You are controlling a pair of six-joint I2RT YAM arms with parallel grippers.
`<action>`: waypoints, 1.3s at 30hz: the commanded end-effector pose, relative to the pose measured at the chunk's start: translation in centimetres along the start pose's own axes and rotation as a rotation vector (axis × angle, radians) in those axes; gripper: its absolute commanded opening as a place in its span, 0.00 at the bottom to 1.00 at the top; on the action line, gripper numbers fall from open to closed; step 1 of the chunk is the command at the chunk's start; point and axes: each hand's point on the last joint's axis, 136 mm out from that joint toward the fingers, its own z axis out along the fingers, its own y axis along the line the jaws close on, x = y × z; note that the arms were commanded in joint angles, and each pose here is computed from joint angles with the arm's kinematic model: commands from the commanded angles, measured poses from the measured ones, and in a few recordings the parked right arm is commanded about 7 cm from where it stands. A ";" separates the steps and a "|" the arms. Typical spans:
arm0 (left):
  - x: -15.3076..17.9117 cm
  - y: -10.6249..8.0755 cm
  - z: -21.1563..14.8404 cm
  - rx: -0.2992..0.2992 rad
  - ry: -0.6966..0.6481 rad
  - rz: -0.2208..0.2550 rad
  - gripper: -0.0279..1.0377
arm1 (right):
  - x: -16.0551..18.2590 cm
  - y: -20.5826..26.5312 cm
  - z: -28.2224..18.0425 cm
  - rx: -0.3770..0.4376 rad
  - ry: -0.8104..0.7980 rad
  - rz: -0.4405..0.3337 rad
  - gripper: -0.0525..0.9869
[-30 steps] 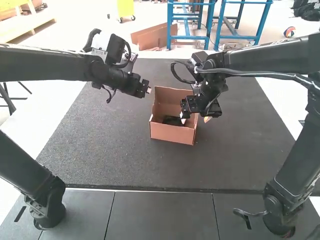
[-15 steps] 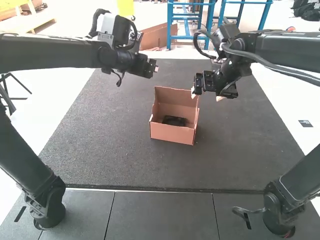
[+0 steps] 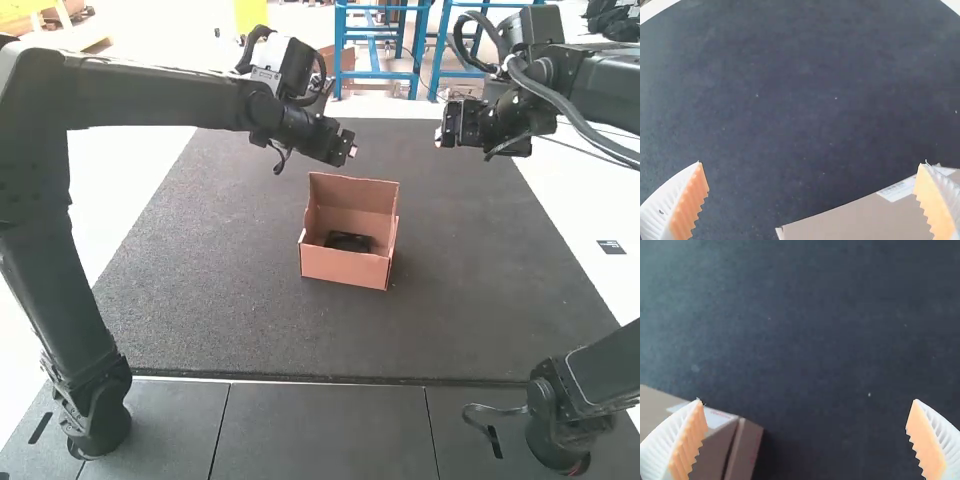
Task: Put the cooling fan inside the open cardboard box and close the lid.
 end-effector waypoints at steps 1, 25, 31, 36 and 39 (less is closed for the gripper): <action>-0.3 -0.1 0.2 -0.012 0.006 0.007 0.94 | 0.3 -1.8 0.5 0.042 0.020 -0.004 0.93; 9.6 -0.4 2.1 -0.009 0.246 0.038 0.94 | 2.1 -0.4 2.2 -0.135 0.135 0.065 0.93; 11.1 -0.5 3.9 -0.008 0.273 0.044 0.94 | 2.8 0.0 1.8 -0.155 0.151 0.082 0.93; 11.5 -0.5 4.9 -0.014 0.276 0.057 0.94 | 3.2 0.1 1.2 -0.164 0.156 0.086 0.93; 11.9 -0.4 5.1 -0.023 0.285 0.063 0.94 | 3.6 0.1 1.0 -0.164 0.164 0.087 0.93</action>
